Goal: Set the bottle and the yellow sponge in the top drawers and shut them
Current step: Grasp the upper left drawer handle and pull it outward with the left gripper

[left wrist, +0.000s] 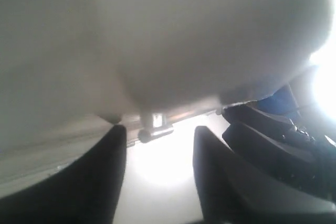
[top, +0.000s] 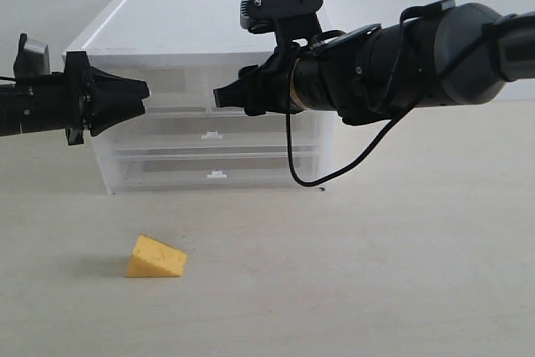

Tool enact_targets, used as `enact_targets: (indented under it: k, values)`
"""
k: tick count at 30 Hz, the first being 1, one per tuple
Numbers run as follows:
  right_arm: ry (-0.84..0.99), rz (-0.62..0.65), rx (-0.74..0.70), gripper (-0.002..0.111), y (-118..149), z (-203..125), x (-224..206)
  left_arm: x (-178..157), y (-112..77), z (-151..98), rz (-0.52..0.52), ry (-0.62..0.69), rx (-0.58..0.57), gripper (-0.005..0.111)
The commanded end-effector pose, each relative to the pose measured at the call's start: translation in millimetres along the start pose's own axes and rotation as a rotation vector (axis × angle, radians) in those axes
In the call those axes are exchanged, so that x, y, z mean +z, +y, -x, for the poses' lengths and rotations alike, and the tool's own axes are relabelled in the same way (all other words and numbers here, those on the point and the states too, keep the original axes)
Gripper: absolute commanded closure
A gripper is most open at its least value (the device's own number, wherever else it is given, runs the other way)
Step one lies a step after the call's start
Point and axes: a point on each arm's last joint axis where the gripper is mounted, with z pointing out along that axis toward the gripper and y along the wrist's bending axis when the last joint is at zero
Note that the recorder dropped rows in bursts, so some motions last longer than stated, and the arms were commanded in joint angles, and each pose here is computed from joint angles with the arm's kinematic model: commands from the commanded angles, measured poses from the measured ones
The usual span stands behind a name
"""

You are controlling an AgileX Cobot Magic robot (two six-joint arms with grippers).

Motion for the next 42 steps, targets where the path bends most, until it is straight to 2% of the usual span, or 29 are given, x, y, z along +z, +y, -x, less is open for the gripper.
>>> enact_targets:
  k: [1, 11, 13, 16, 20, 26, 36, 42]
  values:
    - [-0.018, 0.022, -0.044, 0.055, 1, 6, 2, 1, -2.9, 6, -0.009, -0.033, 0.007, 0.073]
    - [-0.019, 0.022, -0.048, 0.055, 1, 6, 2, 1, -3.1, 7, -0.009, -0.034, 0.042, 0.103]
    - [-0.019, 0.022, -0.048, 0.055, 1, 6, 2, 1, -3.7, 6, -0.015, -0.032, 0.054, 0.103]
    - [-0.019, 0.020, -0.048, 0.055, 1, 6, 2, 1, -10.7, 4, -0.093, -0.009, 0.073, 0.103]
    - [-0.019, 0.020, -0.048, 0.055, 1, 6, 2, 0, -10.1, 2, -0.091, -0.007, 0.077, 0.103]
    - [-0.026, -0.004, -0.055, 0.055, -1, 7, 2, -5, -6.9, -20, -0.073, 0.015, 0.077, 0.103]
    - [-0.026, -0.004, -0.055, 0.055, -1, 7, 2, -29, -50.7, -43, -0.077, 0.005, 0.189, 0.103]
    - [-0.017, 0.034, -0.055, 0.055, 2, 6, 2, -36, -59.3, -57, -0.073, 0.010, 0.199, 0.103]
